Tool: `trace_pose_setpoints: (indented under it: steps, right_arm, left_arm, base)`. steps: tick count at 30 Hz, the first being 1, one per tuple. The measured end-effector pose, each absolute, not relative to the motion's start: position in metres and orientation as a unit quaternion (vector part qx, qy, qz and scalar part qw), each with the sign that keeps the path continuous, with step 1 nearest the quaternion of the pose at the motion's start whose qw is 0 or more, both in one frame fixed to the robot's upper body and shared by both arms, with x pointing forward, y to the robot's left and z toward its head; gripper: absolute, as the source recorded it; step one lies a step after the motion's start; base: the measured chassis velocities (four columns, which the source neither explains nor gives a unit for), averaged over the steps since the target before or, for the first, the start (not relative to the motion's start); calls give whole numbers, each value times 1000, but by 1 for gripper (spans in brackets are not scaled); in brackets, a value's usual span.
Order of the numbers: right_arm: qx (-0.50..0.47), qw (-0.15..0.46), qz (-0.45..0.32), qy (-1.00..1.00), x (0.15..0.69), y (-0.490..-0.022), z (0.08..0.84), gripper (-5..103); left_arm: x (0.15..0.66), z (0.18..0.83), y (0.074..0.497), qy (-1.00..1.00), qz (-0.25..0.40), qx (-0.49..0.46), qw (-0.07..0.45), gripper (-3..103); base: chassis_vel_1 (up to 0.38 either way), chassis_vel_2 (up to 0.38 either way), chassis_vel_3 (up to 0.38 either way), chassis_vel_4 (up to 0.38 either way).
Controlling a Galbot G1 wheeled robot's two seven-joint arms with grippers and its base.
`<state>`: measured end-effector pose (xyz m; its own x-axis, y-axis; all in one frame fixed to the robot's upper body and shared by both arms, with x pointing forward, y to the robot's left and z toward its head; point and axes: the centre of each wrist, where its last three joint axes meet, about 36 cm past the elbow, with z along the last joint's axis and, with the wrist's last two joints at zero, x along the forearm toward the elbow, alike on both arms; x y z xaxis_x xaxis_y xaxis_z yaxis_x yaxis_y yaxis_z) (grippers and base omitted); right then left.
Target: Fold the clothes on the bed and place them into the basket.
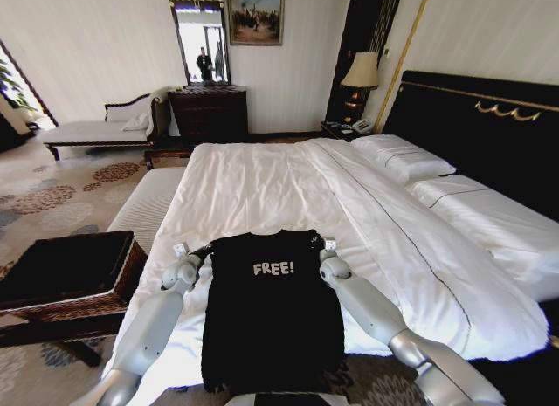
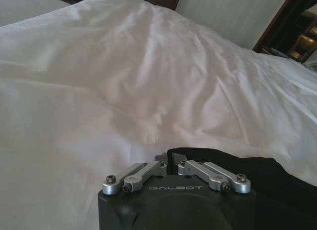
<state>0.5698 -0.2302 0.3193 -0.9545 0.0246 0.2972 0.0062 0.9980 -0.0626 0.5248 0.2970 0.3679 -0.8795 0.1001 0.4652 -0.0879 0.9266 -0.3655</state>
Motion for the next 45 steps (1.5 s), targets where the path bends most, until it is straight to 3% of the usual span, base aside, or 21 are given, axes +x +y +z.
trace_pose_setpoints:
  steps: [4, 5, 7, 9, 10, 11, 13, 20, 24, 28, 33, 45]
  right_arm:
    - [-10, 124, 31, -992, 566, -242, 330, 16]
    - [-10, 124, 31, -992, 566, -242, 330, 16]
    - [-25, 105, 28, -994, 561, -258, 343, 27]
    - [-38, 91, 16, -995, 549, -276, 354, 37]
    - [-38, 91, 16, -995, 549, -276, 354, 37]
    - [-41, 93, -5, -995, 538, -286, 360, 37]
    - [-43, 118, -74, -989, 515, -295, 370, 48]
    - [-32, 176, -217, -960, 472, -285, 388, 70]
    - [-8, 212, -296, -931, 457, -262, 385, 91]
    - [-4, 228, -322, -919, 452, -244, 376, 98]
    - [-29, 231, -296, -927, 444, -234, 370, 100]
    - [-77, 246, -287, -923, 416, -262, 373, 100]
  left_arm:
    - [516, 381, 300, -954, 200, -5, 224, 23]
    - [516, 381, 300, -954, 200, -5, 224, 23]
    - [505, 390, 309, -956, 201, 3, 213, 35]
    - [489, 400, 324, -959, 200, 18, 198, 40]
    - [489, 400, 324, -959, 200, 18, 198, 40]
    - [478, 408, 334, -960, 204, 31, 188, 45]
    - [456, 420, 350, -959, 214, 57, 174, 56]
    - [381, 417, 364, -967, 179, 87, 161, 78]
    - [322, 387, 361, -970, 191, 68, 133, 98]
    - [301, 376, 356, -968, 219, 63, 108, 100]
    - [293, 378, 354, -966, 238, 64, 83, 100]
    - [294, 398, 344, -963, 258, 53, 59, 100]
  base:
    - [0, 0, 0, 0]
    - [0, 0, 0, 0]
    - [0, 0, 0, 0]
    - [0, 0, 0, 0]
    - [0, 0, 0, 0]
    - [0, 0, 0, 0]
    - [0, 0, 0, 0]
    - [0, 0, 0, 0]
    - [0, 0, 0, 0]
    - [0, 0, 0, 0]
    - [0, 0, 0, 0]
    - [0, 0, 0, 0]
